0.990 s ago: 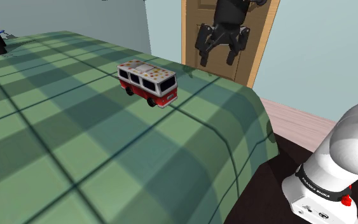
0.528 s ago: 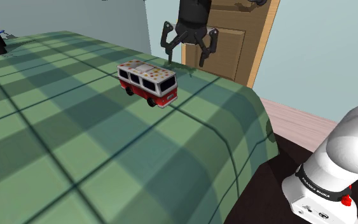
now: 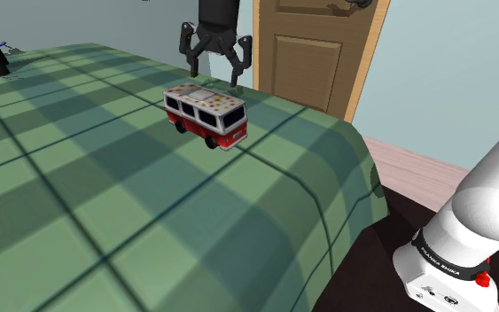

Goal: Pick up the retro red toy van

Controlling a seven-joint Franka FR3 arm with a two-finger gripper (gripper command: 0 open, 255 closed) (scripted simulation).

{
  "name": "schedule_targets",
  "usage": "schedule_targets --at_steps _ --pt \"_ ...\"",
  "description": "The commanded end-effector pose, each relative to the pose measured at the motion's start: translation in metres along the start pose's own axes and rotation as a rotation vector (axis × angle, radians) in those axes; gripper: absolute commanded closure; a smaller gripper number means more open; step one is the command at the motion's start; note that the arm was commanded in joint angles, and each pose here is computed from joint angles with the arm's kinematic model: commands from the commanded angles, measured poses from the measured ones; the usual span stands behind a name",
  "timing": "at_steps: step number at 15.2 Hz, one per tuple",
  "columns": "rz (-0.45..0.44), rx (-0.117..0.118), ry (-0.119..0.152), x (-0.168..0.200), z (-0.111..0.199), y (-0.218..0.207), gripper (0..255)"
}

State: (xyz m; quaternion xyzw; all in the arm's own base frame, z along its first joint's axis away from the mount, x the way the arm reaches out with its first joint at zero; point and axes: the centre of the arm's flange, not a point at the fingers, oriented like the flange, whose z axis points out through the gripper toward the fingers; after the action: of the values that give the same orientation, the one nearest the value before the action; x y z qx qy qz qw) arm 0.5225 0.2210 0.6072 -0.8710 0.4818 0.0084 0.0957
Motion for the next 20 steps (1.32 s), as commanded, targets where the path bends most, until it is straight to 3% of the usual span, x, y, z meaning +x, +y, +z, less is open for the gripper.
schedule_targets --at_steps 1,5,15,16,20 --pt "0.096 0.008 -0.006 0.007 0.004 -0.022 0" --pt "0.270 0.022 -0.018 0.030 0.009 -0.067 0" --pt "0.270 0.022 -0.018 0.035 0.049 -0.061 0" --pt "0.270 0.023 -0.018 0.035 0.048 -0.061 255" --pt "0.270 0.023 -0.018 0.034 0.049 -0.061 255"
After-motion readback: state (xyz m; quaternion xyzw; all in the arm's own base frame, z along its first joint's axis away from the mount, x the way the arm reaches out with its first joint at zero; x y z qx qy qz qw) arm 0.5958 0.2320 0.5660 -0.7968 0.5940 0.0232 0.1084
